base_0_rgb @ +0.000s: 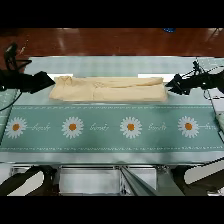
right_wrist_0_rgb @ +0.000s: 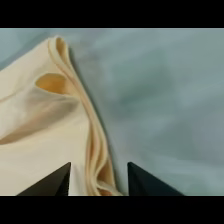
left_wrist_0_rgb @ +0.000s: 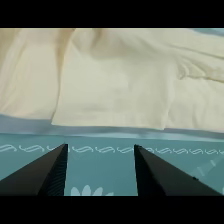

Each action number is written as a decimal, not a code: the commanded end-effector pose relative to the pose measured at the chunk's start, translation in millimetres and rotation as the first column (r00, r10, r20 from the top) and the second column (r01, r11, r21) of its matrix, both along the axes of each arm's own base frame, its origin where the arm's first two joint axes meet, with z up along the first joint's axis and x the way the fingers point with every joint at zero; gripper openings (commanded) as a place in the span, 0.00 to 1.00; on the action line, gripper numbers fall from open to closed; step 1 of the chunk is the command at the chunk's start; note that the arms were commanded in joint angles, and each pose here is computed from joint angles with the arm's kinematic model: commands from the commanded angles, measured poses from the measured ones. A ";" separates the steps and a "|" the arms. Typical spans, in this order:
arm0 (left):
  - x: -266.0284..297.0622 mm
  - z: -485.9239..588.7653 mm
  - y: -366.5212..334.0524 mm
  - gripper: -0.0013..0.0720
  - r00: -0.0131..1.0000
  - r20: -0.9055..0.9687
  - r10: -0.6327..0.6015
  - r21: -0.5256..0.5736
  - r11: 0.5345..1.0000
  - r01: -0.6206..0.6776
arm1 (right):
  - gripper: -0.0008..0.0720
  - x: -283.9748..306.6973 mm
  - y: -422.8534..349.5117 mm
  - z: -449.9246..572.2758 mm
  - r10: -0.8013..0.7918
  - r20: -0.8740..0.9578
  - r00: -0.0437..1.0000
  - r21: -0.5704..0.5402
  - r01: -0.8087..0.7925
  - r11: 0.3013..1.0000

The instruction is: Fold the shirts.

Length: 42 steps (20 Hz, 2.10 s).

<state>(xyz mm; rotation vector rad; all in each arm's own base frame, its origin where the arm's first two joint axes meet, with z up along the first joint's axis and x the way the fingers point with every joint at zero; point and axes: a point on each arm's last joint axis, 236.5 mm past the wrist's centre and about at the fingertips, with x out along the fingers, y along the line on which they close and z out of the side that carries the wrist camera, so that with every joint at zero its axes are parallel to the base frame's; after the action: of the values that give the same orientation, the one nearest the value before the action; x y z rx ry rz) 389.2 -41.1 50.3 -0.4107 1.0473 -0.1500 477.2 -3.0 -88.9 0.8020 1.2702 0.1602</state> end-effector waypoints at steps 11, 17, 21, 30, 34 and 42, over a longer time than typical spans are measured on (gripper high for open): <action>-5.4 -10.4 -56.4 0.05 1.000 0.013 -0.026 -0.149 0.988 0.028 | 0.03 -6.7 75.1 73.4 0.207 0.138 0.969 0.079 -0.219 0.973; -13.6 -9.0 -156.5 0.05 0.973 0.001 -0.232 -0.223 0.948 0.226 | 0.03 -96.7 45.4 184.6 0.296 0.283 0.912 -0.230 -0.235 0.944; -23.4 -31.2 -272.0 0.05 0.891 -0.044 -0.452 -0.257 0.867 0.427 | 0.03 -162.8 65.3 229.4 0.268 0.402 0.876 -0.257 -0.173 0.951; -126.3 -91.4 -468.1 0.05 0.687 -0.187 -0.702 -0.406 0.692 0.597 | 0.03 -229.1 92.4 279.0 0.273 0.509 0.816 -0.256 -0.159 0.953; -147.8 -97.3 -473.0 0.05 0.593 -0.176 -0.786 -0.420 0.605 0.677 | 0.03 -223.8 96.4 286.6 0.253 0.540 0.803 -0.228 -0.150 0.962; 32.5 16.9 -185.4 0.05 0.874 -0.161 -0.459 -0.212 0.881 0.424 | 0.03 -183.9 163.5 280.8 0.284 0.563 0.776 -0.030 -0.325 0.945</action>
<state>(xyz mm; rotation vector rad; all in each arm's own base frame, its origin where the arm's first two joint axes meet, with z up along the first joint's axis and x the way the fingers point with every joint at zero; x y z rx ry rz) 382.7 -346.7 29.8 -0.3350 1.3915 -0.8354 274.3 123.1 190.2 0.4754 0.8254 0.5385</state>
